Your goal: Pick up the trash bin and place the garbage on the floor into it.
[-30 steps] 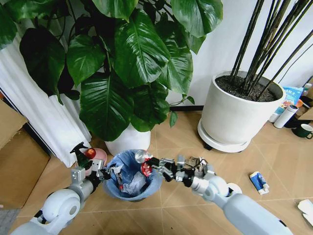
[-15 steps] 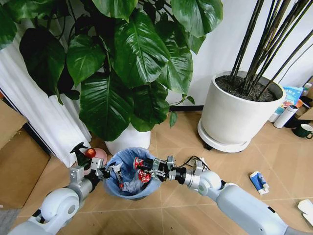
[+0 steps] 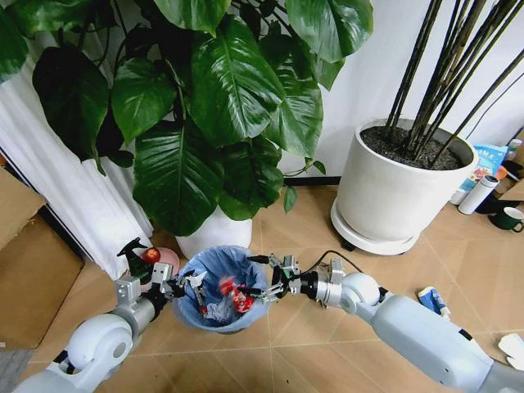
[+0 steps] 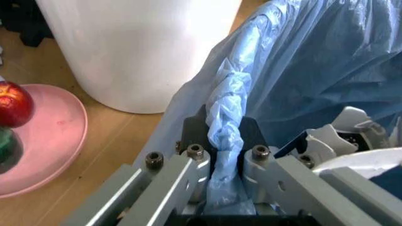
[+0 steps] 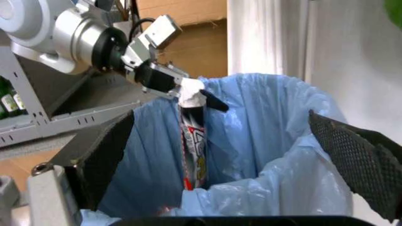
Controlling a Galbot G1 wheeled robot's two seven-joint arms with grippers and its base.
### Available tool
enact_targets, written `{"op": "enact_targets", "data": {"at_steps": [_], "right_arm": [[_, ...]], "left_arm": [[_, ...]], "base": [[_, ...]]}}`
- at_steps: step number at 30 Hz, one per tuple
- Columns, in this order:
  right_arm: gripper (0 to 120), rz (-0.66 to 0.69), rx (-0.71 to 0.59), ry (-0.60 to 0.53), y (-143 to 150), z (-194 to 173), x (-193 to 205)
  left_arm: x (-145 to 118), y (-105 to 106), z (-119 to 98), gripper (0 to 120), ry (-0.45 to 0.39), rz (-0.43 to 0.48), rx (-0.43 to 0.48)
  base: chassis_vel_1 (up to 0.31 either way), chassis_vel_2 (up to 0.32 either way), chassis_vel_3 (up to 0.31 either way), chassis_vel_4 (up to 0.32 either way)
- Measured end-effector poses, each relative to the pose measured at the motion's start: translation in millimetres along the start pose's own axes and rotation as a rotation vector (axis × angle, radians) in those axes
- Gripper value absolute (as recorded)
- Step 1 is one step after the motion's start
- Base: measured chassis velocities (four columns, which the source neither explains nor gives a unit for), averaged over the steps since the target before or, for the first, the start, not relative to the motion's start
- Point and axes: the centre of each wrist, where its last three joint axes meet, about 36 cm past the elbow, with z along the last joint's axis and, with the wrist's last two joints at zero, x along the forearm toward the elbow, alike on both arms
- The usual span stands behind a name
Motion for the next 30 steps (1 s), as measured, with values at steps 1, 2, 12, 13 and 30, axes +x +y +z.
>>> {"op": "enact_targets", "data": {"at_steps": [1, 2, 12, 13, 30], "right_arm": [[100, 0.004, 0.003, 0.004, -2.1, -0.3, 1.0], [100, 0.007, 0.005, 0.008, -3.9, -0.3, 2.7], [100, 0.213, -0.009, 0.019, -1.8, 14.1, 52.2], [100, 0.288, -0.026, 0.027, 4.7, 21.6, 64.8], [100, 1.254, -0.39, 0.157, 79.5, 89.5, 76.6]], "left_arm": [[0.3, 0.7, -0.5, 1, -0.001, -0.002, -0.001], [0.7, 1.5, -1.1, 1, -0.002, -0.004, -0.001], [6.4, 9.9, -4.3, 1, -0.007, -0.029, 0.003], [7.0, 9.9, -4.7, 1, -0.007, -0.029, 0.002], [12.9, 7.6, -12.1, 1, -0.019, -0.035, 0.001]], "base": [[0.0, 0.0, 0.0, 0.0], [0.0, 0.0, 0.0, 0.0], [0.0, 0.0, 0.0, 0.0], [0.0, 0.0, 0.0, 0.0], [0.0, 0.0, 0.0, 0.0]]}}
